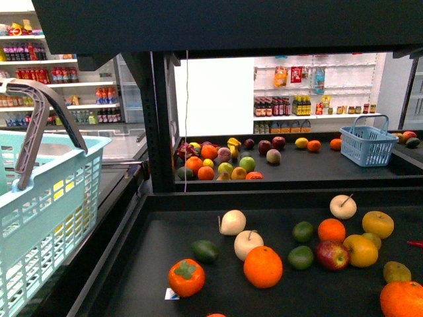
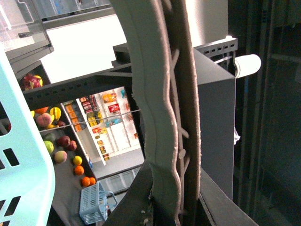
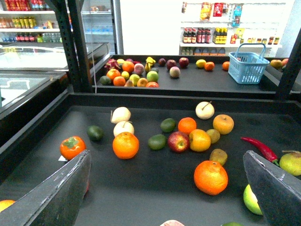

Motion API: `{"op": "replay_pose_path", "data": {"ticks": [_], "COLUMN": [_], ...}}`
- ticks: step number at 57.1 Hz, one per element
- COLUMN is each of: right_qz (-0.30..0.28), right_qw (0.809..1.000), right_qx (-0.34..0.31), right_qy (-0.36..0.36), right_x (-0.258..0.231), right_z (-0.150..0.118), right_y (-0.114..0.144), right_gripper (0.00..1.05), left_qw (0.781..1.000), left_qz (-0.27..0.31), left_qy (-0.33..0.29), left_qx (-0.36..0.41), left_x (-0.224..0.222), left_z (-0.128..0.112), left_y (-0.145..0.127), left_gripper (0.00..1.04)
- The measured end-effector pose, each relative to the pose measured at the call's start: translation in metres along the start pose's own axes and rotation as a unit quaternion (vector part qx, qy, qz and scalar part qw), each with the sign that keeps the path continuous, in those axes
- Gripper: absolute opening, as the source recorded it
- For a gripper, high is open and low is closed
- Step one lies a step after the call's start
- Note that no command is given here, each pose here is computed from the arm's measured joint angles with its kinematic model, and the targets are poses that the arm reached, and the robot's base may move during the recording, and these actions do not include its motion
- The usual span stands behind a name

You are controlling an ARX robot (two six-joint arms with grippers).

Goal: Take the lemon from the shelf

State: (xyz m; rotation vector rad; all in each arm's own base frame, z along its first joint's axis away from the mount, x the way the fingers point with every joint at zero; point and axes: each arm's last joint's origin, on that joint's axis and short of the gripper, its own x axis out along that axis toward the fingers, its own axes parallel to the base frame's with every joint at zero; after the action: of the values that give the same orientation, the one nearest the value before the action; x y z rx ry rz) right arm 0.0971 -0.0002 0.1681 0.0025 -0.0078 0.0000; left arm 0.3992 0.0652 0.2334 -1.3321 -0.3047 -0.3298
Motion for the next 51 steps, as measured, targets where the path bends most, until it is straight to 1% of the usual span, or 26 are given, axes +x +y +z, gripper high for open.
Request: {"op": "replay_pose_path", "data": {"ticks": [3,6,20,26,41,42,44,45,47,51], "right_qz": [0.0,0.0,0.0,0.0,0.0,0.0,0.0,0.0,0.0,0.0], "right_qw": [1.0,1.0,1.0,1.0,1.0,1.0,1.0,1.0,1.0,1.0], "right_qx": [0.0,0.0,0.0,0.0,0.0,0.0,0.0,0.0,0.0,0.0], "right_qy": [0.0,0.0,0.0,0.0,0.0,0.0,0.0,0.0,0.0,0.0], "right_x": [0.0,0.0,0.0,0.0,0.0,0.0,0.0,0.0,0.0,0.0], "right_z": [0.0,0.0,0.0,0.0,0.0,0.0,0.0,0.0,0.0,0.0], "right_y": [0.0,0.0,0.0,0.0,0.0,0.0,0.0,0.0,0.0,0.0], "right_gripper": [0.97,0.97,0.97,0.97,0.97,0.97,0.97,0.97,0.97,0.97], "left_qw": [1.0,1.0,0.999,0.998,0.998,0.998,0.998,0.998,0.998,0.998], "left_qz": [-0.01,-0.009,0.032,0.038,0.041,0.041,0.041,0.042,0.041,0.04], "left_qy": [-0.001,-0.005,-0.015,-0.021,-0.025,-0.025,-0.024,-0.024,-0.024,-0.024], "left_qx": [0.001,-0.005,-0.026,-0.035,-0.038,-0.038,-0.038,-0.038,-0.037,-0.037], "left_x": [-0.003,-0.005,-0.016,-0.019,-0.022,-0.022,-0.022,-0.022,-0.023,-0.023], "left_z": [0.007,0.01,0.015,0.018,0.023,0.023,0.023,0.024,0.024,0.025], "left_y": [0.005,0.011,0.039,0.043,0.045,0.045,0.045,0.045,0.045,0.045], "left_gripper": [0.11,0.11,0.11,0.11,0.12,0.16,0.2,0.25,0.29,0.42]}}
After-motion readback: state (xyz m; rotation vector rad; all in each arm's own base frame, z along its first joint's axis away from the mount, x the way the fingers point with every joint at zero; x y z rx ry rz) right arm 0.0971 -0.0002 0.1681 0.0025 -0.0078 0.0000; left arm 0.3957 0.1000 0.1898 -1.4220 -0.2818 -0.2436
